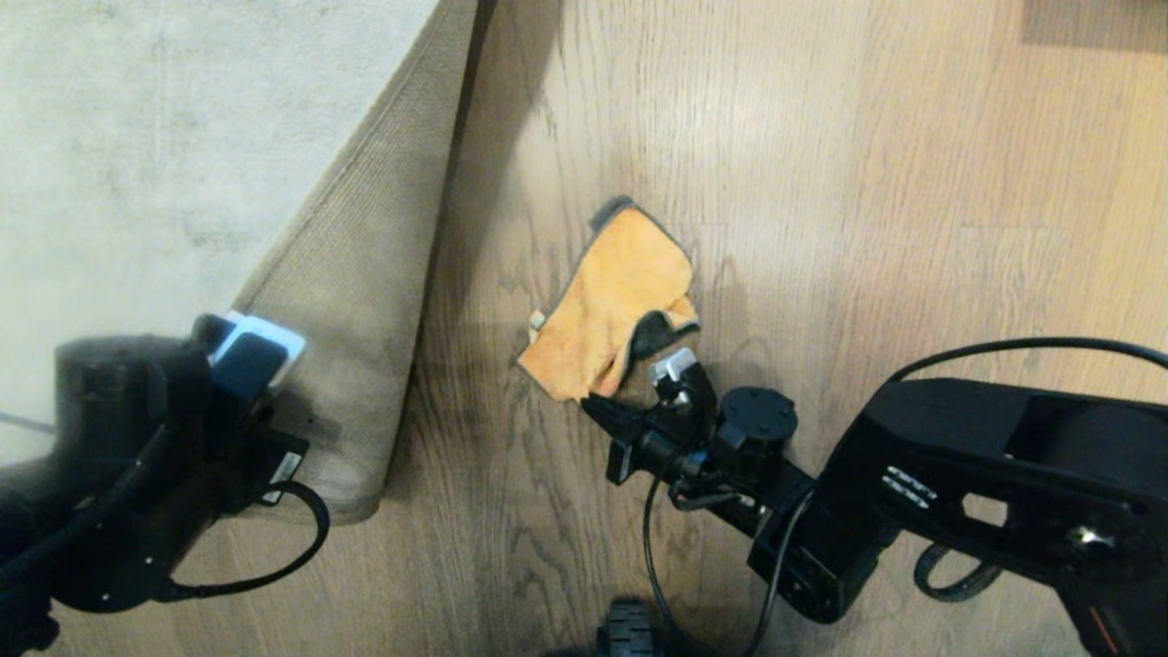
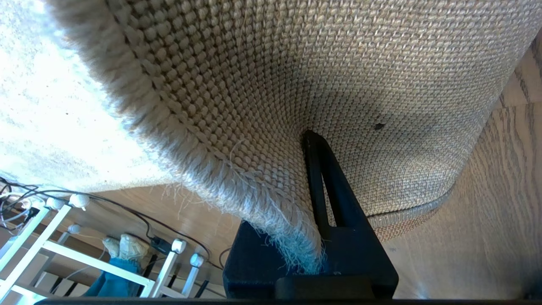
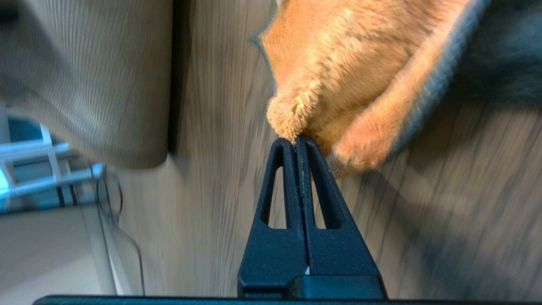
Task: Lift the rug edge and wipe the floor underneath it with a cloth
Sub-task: Wipe the floor under the carpet with a rag
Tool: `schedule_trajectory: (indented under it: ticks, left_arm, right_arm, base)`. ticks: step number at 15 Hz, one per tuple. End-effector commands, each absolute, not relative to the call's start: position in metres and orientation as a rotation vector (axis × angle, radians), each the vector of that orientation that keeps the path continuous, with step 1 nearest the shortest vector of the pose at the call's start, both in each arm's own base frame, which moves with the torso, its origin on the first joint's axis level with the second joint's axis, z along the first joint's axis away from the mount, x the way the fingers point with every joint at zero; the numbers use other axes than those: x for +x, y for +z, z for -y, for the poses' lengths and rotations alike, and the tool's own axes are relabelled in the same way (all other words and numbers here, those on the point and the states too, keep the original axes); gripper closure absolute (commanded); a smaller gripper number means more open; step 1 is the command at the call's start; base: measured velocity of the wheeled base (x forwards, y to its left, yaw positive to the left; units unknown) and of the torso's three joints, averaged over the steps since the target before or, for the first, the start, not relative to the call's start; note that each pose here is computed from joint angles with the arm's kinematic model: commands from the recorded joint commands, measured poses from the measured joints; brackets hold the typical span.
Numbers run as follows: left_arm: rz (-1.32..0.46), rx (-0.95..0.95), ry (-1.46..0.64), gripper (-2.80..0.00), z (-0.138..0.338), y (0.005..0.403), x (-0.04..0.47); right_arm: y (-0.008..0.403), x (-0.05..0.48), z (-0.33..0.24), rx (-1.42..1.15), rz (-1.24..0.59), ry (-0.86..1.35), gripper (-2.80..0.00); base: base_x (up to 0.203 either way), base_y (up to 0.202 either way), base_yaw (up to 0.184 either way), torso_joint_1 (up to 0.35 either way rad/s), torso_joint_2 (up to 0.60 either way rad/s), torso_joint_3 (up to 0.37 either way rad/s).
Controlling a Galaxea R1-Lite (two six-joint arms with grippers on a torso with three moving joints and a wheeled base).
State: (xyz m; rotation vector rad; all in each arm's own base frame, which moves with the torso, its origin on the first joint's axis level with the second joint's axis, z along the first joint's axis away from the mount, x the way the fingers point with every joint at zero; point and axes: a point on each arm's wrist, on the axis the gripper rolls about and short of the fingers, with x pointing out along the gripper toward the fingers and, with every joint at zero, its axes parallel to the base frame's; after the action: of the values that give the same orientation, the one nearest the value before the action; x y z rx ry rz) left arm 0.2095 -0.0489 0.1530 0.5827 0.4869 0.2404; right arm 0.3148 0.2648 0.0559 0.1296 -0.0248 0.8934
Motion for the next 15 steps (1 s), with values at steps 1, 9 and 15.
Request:
schedule_trajectory:
  ticks: [1, 9, 15]
  left_arm:
    - [-0.487, 0.585, 0.244, 0.0, 0.049, 0.153, 0.21]
    - [-0.487, 0.584, 0.244, 0.0, 0.049, 0.153, 0.209]
    - [-0.489, 0.585, 0.245, 0.0, 0.048, 0.152, 0.209]
  right_arm:
    - [0.059, 0.312, -0.264, 0.139, 0.057, 0.899, 0.0]
    - [0.058, 0.332, -0.278, 0.158, 0.102, 0.9, 0.0]
    - [0.1, 0.376, -0.291, 0.176, 0.192, 0.867, 0.0]
  base:
    - [0.0, 0.0, 0.0, 0.0, 0.0, 0.0]
    - [0.0, 0.0, 0.0, 0.0, 0.0, 0.0]
    - [0.0, 0.0, 0.0, 0.0, 0.0, 0.0]
